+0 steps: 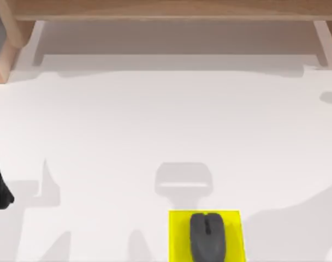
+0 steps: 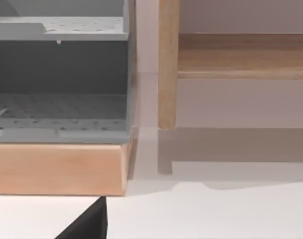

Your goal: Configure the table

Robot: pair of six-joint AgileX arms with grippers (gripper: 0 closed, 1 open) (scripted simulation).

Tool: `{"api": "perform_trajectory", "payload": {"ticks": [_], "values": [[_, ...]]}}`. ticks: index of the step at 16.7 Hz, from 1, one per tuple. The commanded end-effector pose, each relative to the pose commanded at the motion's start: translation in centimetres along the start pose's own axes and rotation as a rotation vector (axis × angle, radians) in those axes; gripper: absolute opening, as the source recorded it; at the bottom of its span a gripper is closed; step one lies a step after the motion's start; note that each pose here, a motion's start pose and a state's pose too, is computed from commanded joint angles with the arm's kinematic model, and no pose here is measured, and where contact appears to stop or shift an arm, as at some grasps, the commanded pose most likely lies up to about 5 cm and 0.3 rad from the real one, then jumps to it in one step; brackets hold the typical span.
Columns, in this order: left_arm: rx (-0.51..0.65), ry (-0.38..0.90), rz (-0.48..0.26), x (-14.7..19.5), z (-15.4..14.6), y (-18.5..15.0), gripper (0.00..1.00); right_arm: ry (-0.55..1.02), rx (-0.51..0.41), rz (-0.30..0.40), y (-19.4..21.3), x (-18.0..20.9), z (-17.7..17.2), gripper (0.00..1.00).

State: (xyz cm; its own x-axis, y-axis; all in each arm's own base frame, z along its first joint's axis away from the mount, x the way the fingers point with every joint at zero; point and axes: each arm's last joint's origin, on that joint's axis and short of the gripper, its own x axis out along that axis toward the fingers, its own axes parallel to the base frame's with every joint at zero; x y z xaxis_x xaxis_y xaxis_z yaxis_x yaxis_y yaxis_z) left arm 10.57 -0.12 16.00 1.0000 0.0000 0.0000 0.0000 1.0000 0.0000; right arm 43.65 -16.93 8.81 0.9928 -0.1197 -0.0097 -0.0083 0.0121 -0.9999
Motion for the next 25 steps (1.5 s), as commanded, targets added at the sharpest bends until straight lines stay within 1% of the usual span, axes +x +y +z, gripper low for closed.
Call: {"api": "perform_trajectory", "payload": {"ticks": [11, 12, 19, 20, 22, 25], "values": [[0.0, 0.0, 0.0, 0.0, 0.0, 0.0, 1.0, 0.0, 0.0, 0.0, 0.0, 0.0, 0.0, 0.98], [0.0, 0.0, 0.0, 0.0, 0.0, 0.0, 1.0, 0.0, 0.0, 0.0, 0.0, 0.0, 0.0, 1.0], [0.0, 0.0, 0.0, 0.0, 0.0, 0.0, 1.0, 0.0, 0.0, 0.0, 0.0, 0.0, 0.0, 1.0], [0.0, 0.0, 0.0, 0.0, 0.0, 0.0, 1.0, 0.007, 0.019, 0.053, 1.4, -0.8, -0.1, 1.0], [0.0, 0.0, 0.0, 0.0, 0.0, 0.0, 1.0, 0.01, 0.028, 0.053, 1.2, -0.8, 0.0, 1.0], [0.0, 0.0, 0.0, 0.0, 0.0, 0.0, 1.0, 0.025, 0.112, 0.063, -1.1, -1.4, 0.9, 1.0]]}}
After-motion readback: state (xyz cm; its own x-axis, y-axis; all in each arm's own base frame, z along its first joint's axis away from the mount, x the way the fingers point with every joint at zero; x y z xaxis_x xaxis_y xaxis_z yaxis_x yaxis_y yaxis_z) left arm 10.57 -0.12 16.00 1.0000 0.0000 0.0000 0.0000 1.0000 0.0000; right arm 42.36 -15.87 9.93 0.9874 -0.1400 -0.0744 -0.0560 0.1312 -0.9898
